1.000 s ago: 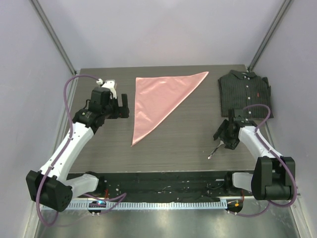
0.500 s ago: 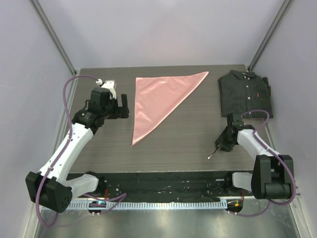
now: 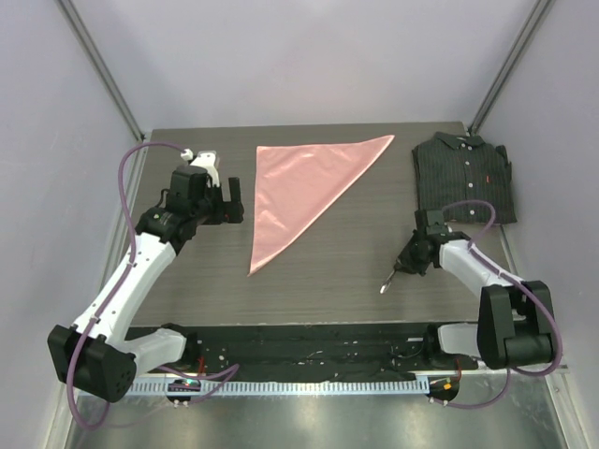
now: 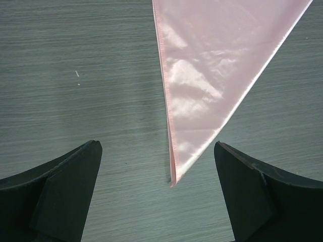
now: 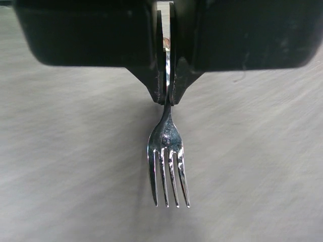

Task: Fold the napkin, place the utensils inside, and roll it up
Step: Grab a utensil with the right arm, then place the utensil onto the napkin, then fold the napkin

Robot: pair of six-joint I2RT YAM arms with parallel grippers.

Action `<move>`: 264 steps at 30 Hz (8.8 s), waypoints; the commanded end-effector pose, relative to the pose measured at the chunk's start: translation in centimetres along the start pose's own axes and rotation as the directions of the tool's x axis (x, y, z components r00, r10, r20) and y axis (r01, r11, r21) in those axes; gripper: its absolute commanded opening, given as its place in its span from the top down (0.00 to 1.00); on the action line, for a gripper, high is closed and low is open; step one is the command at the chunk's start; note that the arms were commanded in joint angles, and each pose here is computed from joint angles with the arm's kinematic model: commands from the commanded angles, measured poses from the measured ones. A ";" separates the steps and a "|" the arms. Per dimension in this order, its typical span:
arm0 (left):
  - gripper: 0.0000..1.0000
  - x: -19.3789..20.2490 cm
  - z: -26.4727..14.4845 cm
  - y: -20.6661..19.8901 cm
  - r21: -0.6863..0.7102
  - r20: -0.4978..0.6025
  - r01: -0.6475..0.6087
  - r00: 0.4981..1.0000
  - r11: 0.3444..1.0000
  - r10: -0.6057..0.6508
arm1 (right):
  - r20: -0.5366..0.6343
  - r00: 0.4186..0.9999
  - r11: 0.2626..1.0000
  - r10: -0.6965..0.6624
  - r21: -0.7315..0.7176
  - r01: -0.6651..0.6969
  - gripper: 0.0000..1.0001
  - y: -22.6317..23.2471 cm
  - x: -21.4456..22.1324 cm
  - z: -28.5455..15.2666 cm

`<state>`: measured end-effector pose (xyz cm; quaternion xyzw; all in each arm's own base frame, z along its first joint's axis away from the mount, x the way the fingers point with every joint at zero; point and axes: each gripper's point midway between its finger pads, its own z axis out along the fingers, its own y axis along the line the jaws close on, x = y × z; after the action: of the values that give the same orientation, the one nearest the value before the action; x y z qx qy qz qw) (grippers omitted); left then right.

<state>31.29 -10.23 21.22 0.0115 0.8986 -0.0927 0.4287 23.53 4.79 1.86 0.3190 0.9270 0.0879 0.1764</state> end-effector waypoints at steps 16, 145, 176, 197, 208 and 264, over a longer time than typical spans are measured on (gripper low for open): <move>0.00 -0.8 -0.4 0.4 -0.017 0.038 0.002 0.999 1.000 -0.001 | 0.187 0.982 0.909 0.016 -0.413 0.063 0.99 31.8 -8.6 4.9; 0.00 0.3 1.2 0.2 -0.013 -0.029 -0.013 0.999 1.000 0.013 | 0.158 0.986 0.906 0.054 -0.424 0.018 0.75 20.2 -24.9 16.9; 0.00 -0.9 -0.5 -0.2 0.018 0.039 -0.014 0.999 1.000 0.013 | 0.177 0.983 0.895 0.058 -0.445 0.027 0.99 18.6 -16.3 12.8; 0.00 -1.9 -2.4 -1.3 0.089 0.114 0.003 0.993 0.996 -0.013 | 0.158 0.987 0.950 0.003 -0.310 0.047 0.88 8.7 -4.6 6.6; 0.00 -2.0 -2.6 -1.5 0.103 0.118 0.006 0.993 0.995 -0.018 | 0.292 0.956 0.974 0.003 -0.218 0.064 0.42 5.8 -7.9 1.4; 0.00 -1.9 -2.3 -1.5 0.101 0.112 0.003 0.994 0.995 -0.014 | 0.258 0.897 0.899 0.359 -0.354 -0.258 0.93 1.5 -12.6 7.7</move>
<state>30.05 -10.88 23.40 0.0229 0.8777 -0.1295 0.4608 39.05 -1.10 2.03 0.4283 0.7694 0.2500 0.4025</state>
